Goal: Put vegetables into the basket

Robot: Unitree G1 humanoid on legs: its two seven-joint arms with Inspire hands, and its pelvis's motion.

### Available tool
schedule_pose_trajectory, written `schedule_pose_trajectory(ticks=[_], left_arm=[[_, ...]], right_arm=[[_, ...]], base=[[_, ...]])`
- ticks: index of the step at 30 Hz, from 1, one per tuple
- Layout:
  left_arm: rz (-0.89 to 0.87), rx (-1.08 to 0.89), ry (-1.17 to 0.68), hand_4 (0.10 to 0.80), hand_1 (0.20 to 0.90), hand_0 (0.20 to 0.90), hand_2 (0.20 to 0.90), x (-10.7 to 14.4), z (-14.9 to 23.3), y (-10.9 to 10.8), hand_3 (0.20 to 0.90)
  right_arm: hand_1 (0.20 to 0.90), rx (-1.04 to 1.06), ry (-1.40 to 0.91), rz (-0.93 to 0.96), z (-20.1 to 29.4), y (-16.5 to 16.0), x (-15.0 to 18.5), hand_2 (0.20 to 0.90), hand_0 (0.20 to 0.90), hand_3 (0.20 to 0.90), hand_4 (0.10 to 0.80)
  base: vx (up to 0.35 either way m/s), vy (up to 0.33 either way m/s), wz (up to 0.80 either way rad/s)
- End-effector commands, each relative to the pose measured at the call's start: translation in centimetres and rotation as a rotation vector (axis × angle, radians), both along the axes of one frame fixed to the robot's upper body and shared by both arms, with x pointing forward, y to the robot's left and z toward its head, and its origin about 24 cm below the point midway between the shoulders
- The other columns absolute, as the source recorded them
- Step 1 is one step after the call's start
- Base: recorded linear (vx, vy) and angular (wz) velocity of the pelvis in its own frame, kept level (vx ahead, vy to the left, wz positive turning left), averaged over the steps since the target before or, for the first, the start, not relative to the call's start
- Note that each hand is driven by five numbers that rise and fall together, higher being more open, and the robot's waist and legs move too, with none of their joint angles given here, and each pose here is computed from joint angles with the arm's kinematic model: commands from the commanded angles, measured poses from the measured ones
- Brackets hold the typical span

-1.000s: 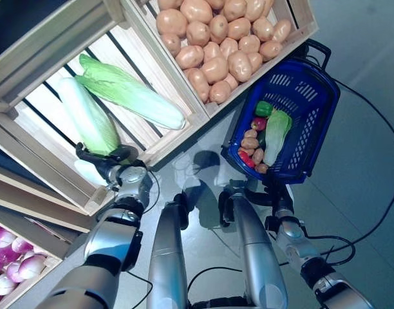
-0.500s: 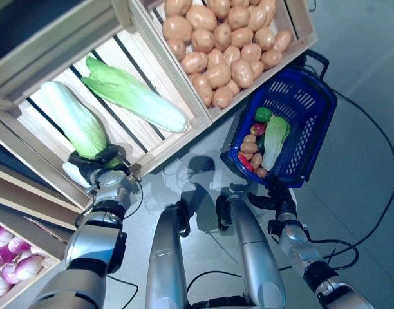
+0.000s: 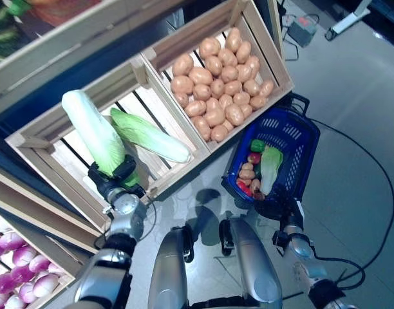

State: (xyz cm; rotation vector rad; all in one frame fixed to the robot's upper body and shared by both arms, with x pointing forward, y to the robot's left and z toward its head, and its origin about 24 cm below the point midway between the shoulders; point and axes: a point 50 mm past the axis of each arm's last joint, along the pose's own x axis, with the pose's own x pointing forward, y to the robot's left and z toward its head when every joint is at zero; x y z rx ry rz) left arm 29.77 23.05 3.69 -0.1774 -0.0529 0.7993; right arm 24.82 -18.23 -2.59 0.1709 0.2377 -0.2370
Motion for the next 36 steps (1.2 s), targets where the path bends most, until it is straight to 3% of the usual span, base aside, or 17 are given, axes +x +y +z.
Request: schedule_pose_trajectory(ticks=[1, 9, 23, 36], left_arm=[[-0.137, 0.172, -0.255, 0.400, 0.300, 0.300, 0.300, -0.5, 3.6, -2.6, 0.300], [-0.353, 0.384, -0.292, 0.400, 0.300, 0.300, 0.300, -2.2, 4.9, -3.2, 0.300], [-0.602, 0.695, -0.199, 0.400, 0.300, 0.300, 0.300, -1.5, 4.3, -5.7, 0.300], [-0.685, 0.986, -0.143, 0.400, 0.300, 0.300, 0.300, -1.3, 2.3, -7.5, 0.300]], right_arm=[[0.900, 0.112, -0.247, 0.013, 3.4, 0.7, 0.7, 0.900, 0.900, 0.900, 0.800], [0.900, 0.257, -0.537, 0.324, 7.8, 2.4, 1.0, 0.900, 0.900, 0.900, 0.800], [0.900, 0.454, -0.859, 0.595, 15.0, 2.9, 2.3, 0.900, 0.900, 0.900, 0.800], [0.900, 0.625, -0.911, 0.719, 17.4, 4.6, 2.9, 0.900, 0.900, 0.900, 0.800]], base=[[0.100, -0.055, 0.22], [0.084, -0.055, 0.15], [0.028, -0.036, 0.04], [0.001, 0.006, -0.04]])
